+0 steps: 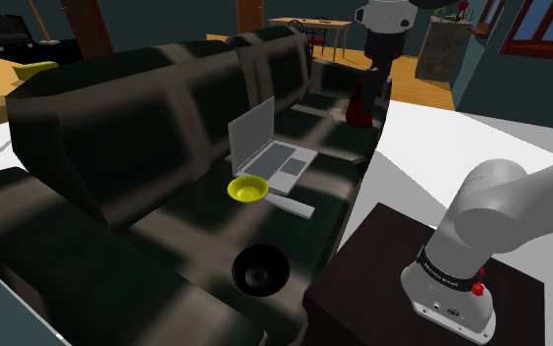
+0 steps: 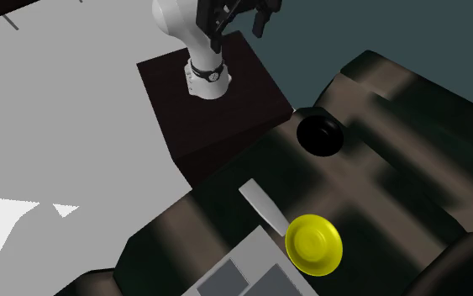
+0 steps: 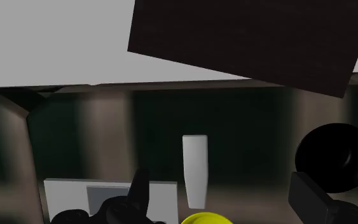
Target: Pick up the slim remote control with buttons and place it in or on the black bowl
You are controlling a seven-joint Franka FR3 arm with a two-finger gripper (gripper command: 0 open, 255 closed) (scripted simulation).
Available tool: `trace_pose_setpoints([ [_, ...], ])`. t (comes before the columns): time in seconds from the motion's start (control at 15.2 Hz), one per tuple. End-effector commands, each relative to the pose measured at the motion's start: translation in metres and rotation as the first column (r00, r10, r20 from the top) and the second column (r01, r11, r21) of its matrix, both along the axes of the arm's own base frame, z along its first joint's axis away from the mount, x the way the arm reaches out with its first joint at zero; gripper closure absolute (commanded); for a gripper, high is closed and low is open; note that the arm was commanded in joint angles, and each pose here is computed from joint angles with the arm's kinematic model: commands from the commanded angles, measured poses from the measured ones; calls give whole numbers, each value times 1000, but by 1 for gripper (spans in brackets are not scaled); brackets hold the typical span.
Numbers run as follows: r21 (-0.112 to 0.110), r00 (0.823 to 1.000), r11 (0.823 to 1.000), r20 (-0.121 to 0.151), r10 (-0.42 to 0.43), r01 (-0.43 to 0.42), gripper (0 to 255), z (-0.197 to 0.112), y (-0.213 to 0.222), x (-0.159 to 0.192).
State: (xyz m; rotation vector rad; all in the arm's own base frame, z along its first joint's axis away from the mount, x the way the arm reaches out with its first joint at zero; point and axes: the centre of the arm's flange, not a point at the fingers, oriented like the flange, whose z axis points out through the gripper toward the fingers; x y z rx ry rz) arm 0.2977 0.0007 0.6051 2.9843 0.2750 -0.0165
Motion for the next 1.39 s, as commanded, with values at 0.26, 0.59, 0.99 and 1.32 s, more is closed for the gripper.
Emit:
trace_pose_setpoints([
  [0.26,14,1000,1000,-1,7,-7,0,-46,-6,25],
  [0.59,32,1000,999,-2,16,-16,0,-104,-11,55],
  [0.99,53,1000,998,-3,27,-27,0,-174,-17,92],
  [1.32,71,999,997,-3,36,-36,0,-232,-20,123],
])
